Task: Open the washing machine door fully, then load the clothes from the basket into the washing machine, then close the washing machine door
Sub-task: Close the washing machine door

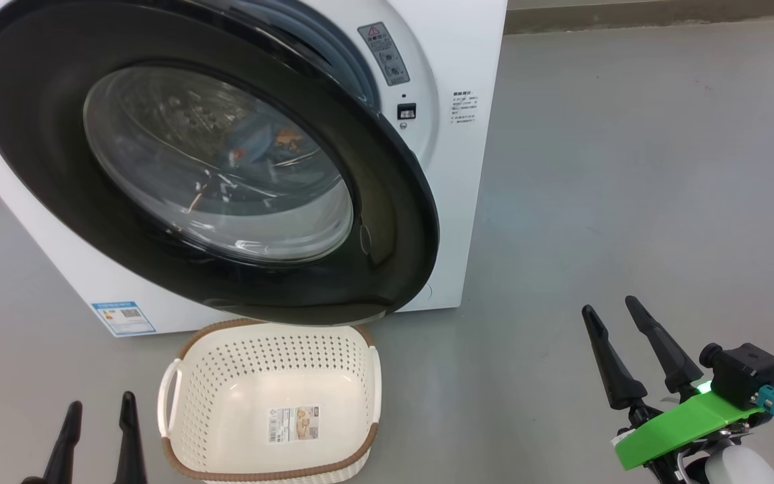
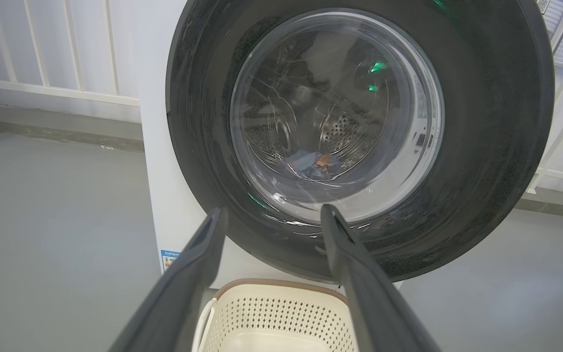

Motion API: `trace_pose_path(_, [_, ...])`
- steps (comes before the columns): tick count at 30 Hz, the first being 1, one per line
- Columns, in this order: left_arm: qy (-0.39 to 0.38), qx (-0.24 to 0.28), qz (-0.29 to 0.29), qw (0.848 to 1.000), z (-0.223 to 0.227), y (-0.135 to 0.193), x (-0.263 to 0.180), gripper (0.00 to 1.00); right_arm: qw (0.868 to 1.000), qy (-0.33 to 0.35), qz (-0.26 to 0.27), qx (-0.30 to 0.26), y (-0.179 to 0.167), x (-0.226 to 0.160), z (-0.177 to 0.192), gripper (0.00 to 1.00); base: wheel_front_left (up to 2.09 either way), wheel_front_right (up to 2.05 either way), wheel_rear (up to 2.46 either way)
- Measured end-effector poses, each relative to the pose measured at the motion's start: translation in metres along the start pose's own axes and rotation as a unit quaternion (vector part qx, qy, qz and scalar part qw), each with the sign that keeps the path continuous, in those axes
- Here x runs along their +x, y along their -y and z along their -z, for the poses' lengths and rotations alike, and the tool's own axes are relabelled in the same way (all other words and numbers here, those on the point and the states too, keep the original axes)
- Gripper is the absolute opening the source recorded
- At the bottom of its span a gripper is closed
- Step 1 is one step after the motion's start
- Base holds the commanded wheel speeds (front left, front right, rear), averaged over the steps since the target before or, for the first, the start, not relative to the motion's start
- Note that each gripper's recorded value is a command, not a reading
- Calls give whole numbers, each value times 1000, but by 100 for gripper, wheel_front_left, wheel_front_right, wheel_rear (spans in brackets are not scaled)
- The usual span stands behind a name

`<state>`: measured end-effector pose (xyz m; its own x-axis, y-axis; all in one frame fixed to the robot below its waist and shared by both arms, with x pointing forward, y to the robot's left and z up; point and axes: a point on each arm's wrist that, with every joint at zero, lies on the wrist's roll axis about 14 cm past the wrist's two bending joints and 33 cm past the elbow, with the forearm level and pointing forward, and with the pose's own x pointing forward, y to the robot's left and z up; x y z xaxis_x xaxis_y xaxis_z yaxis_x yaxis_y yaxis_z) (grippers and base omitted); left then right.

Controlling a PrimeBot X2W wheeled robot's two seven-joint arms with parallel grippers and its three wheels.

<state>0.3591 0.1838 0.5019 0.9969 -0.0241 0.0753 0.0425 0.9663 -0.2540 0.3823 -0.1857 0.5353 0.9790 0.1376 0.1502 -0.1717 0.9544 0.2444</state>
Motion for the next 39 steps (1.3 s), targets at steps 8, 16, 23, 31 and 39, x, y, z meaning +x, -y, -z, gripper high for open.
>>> trace_pose_path(8, [-5, -1, 2, 1000, 3, 2, 0, 100, 1000, -4, -3, 0, -1, 2, 3, 39, 0, 0, 0])
trace_pose_path(16, [-7, -1, 2, 1000, 5, 2, -1, 100, 1000, -7, -20, 0, -11, 5, 5, 0, 0, 0, 0])
trace_pose_path(23, [-7, -2, -6, 1000, 4, -3, -4, 100, 999, 3, -44, -4, -23, 15, -1, 0, 0, 0, 0])
trace_pose_path(31, [-5, -2, -24, 1000, 2, -14, -10, 100, 994, 35, -105, -11, -56, 44, -22, 0, 0, 0, 0])
trace_pose_path(39, [5, 0, -40, 999, -4, -22, -15, 100, 984, 40, -172, -16, -96, 68, -23, 0, 0, 0, 0])
